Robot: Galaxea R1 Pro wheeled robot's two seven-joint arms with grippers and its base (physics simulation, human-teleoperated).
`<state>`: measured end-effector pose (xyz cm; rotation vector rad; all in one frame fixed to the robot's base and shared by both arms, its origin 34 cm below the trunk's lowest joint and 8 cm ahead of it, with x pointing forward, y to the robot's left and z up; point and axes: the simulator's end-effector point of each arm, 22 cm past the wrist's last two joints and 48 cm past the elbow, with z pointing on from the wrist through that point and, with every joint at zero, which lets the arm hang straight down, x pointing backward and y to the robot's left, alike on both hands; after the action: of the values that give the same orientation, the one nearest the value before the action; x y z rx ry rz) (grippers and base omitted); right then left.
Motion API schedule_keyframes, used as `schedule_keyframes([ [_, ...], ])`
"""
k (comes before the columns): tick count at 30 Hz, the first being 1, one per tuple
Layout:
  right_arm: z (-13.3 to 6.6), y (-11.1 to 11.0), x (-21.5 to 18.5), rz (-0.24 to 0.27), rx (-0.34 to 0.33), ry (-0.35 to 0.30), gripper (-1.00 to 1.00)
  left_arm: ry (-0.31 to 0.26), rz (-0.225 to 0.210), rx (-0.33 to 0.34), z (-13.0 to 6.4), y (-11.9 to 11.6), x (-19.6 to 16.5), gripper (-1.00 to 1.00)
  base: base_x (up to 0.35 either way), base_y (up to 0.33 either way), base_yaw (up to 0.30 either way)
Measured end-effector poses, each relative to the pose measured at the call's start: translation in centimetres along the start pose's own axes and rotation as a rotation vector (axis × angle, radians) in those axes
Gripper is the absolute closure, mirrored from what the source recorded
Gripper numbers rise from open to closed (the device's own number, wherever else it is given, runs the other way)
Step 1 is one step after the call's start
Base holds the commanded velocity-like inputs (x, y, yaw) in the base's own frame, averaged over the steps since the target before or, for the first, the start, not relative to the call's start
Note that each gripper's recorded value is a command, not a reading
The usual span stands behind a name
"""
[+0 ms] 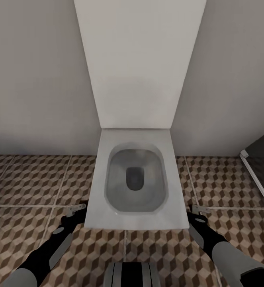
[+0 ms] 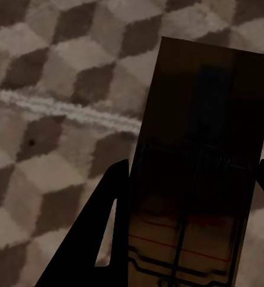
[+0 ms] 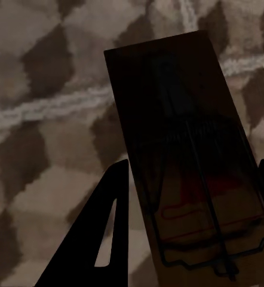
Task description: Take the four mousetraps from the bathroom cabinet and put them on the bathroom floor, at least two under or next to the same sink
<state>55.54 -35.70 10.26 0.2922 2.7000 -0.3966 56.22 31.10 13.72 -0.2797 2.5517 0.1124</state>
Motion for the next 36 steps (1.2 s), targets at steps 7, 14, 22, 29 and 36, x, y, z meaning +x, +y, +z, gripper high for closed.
schedule_keyframes([
  [7, -0.03, 0.06, -0.01, 0.0, -0.001, -0.001, 1.0, 0.001, 0.001, -0.001, -0.01, 0.02, 0.04, 1.0, 0.223, 0.0, 0.0],
  [14, -0.01, 0.08, 0.0, -0.001, -0.001, -0.002, 1.0, 0.001, 0.001, -0.001, 0.0, 0.05, 0.08, 1.0, 0.067, 0.0, 0.0],
  [22, -0.01, 0.09, -0.02, -0.002, -0.001, -0.003, 1.0, 0.0, -0.001, -0.002, 0.01, 0.07, 0.06, 1.0, 0.007, 0.0, 0.0],
  [29, -0.01, 0.09, -0.03, -0.002, -0.001, -0.003, 1.0, 0.0, 0.0, -0.001, 0.0, 0.04, 0.08, 1.0, 0.0, 0.0, 0.0],
  [36, -0.03, 0.09, -0.05, -0.003, -0.001, -0.003, 1.0, 0.001, 0.0, -0.002, -0.01, 0.07, 0.12, 1.0, 0.125, 0.0, 0.0],
])
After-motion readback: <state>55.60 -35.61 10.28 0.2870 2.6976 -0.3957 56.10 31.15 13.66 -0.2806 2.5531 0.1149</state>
